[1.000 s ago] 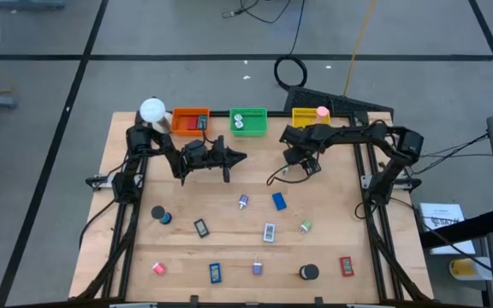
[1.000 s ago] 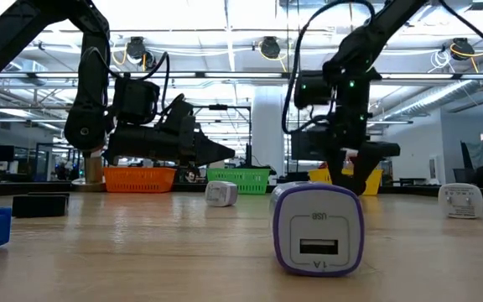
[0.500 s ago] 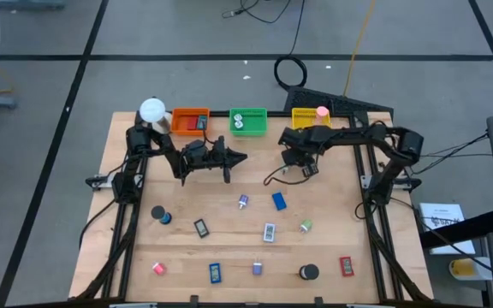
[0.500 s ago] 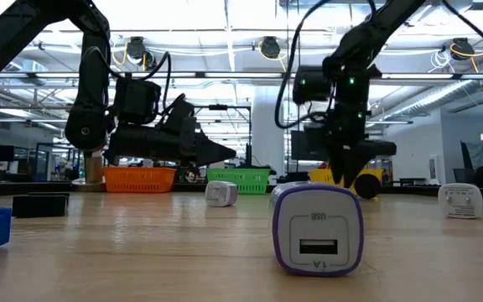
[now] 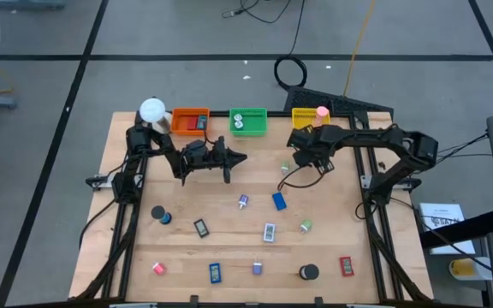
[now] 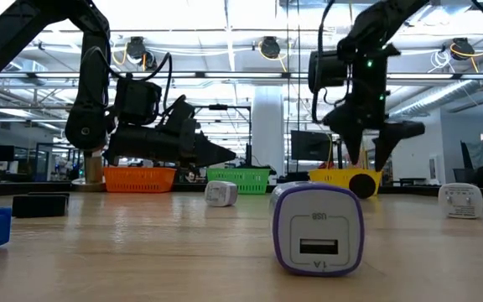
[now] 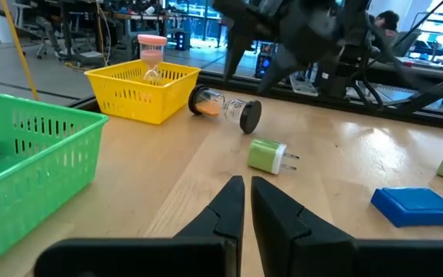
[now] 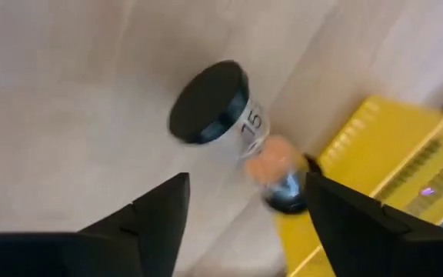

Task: Pick & Place Office items
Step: Put the orange hourglass into the yellow basket

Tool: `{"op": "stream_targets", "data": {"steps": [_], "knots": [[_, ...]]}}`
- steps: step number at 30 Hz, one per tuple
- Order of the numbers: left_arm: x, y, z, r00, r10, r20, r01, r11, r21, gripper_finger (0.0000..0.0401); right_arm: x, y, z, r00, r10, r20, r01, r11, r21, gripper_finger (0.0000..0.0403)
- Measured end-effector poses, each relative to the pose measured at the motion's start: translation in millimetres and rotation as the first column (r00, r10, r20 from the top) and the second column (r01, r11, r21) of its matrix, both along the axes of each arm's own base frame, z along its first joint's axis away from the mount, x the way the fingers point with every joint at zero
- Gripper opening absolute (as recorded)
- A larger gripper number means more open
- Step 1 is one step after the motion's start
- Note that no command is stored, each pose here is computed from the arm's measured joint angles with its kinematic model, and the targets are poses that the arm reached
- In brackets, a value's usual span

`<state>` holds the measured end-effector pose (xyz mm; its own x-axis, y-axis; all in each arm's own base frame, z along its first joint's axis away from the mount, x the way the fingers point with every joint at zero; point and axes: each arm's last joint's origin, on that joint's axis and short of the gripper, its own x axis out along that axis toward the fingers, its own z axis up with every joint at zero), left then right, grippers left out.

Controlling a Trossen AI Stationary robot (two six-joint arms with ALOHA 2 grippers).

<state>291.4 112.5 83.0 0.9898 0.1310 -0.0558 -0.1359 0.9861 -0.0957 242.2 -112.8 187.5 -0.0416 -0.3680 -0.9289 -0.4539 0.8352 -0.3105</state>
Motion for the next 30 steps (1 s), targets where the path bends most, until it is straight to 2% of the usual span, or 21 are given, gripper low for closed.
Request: {"op": "stream_targets", "data": {"steps": [5, 11, 20, 23, 25, 27, 30], "knots": [[0.2, -0.3, 0.1, 1.000, -0.001, 0.000, 0.001, 1.000, 0.000, 0.0026, 5.6, -3.4, -15.4, 0.994, 0.110, 0.018, -0.110, 0.993, 0.030, 0.0264], [0.3, -0.5, 0.1, 1.000, -0.002, 0.000, 0.002, 1.000, 0.000, 0.0026, 10.9, -4.7, -37.4, 0.991, 0.126, -0.041, -0.122, 0.989, 0.082, 0.0237], [0.3, -0.5, -0.3, 1.000, -0.002, -0.003, 0.002, 1.000, 0.000, 0.0026, 19.0, -3.8, -44.1, 0.999, 0.019, 0.051, -0.025, 0.993, 0.112, 0.0161], [0.4, -0.5, -0.5, 1.000, -0.002, -0.006, 0.002, 1.000, 0.003, 0.0026, 19.5, -1.8, -39.1, 0.992, -0.064, 0.106, 0.052, 0.992, 0.118, 0.0160], [0.3, -0.5, -0.7, 1.000, -0.002, -0.007, 0.002, 1.000, 0.002, 0.0026, 21.4, 0.3, -30.1, 0.971, -0.138, 0.194, 0.111, 0.983, 0.144, 0.0160], [0.3, -0.5, -0.7, 1.000, -0.002, -0.007, 0.002, 1.000, 0.003, 0.0026, 21.6, 0.8, -16.6, 0.920, -0.239, 0.310, 0.181, 0.962, 0.204, 0.0160], [0.3, -0.5, -0.6, 1.000, -0.002, -0.008, 0.002, 1.000, 0.005, 0.0026, 12.3, -1.5, -2.6, 0.772, -0.380, 0.510, 0.241, 0.917, 0.319, 0.0160]]}}
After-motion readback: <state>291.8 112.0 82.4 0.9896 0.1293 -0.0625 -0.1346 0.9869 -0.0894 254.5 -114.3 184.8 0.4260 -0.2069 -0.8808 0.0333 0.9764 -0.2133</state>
